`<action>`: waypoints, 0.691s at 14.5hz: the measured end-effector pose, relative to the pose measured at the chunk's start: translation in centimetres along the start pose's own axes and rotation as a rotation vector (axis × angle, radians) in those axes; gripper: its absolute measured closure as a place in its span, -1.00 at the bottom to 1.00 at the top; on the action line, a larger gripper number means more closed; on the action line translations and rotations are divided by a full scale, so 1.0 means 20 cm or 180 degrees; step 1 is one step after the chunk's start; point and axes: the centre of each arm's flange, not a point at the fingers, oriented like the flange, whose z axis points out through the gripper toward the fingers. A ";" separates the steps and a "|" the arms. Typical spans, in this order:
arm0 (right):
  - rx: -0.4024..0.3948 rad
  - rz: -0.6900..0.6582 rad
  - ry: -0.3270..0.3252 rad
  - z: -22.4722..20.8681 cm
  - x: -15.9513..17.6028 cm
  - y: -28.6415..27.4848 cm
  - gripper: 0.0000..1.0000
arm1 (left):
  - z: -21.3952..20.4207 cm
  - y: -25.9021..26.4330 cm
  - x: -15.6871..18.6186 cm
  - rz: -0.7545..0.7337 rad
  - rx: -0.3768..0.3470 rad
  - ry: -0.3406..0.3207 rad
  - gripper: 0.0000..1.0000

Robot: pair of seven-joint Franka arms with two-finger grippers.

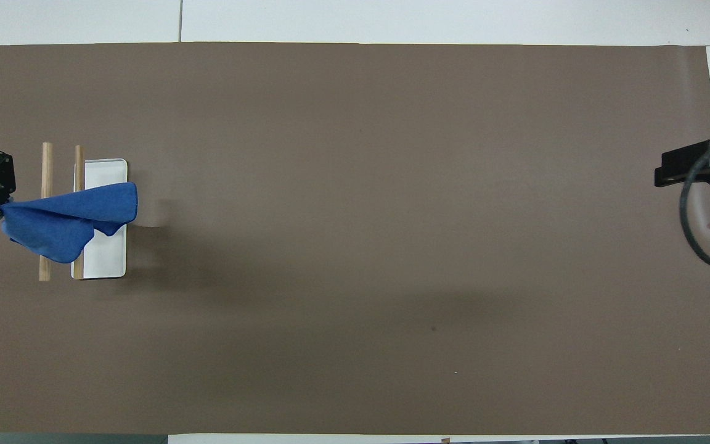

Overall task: Right arm passes towel to left arm to hang
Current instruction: 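Drape the towel over the wooden rack crossbar with the left gripper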

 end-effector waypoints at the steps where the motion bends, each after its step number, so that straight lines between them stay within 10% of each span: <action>1: -0.0006 -0.0031 -0.0044 0.01 0.01 0.04 -1.00 | 0.00 0.02 -0.03 -0.0054 0.0006 0.0003 0.96; 10: -0.0014 -0.0160 -0.0124 0.23 0.09 -0.01 -1.00 | 0.30 0.05 0.43 -0.0518 -0.0135 0.0193 0.96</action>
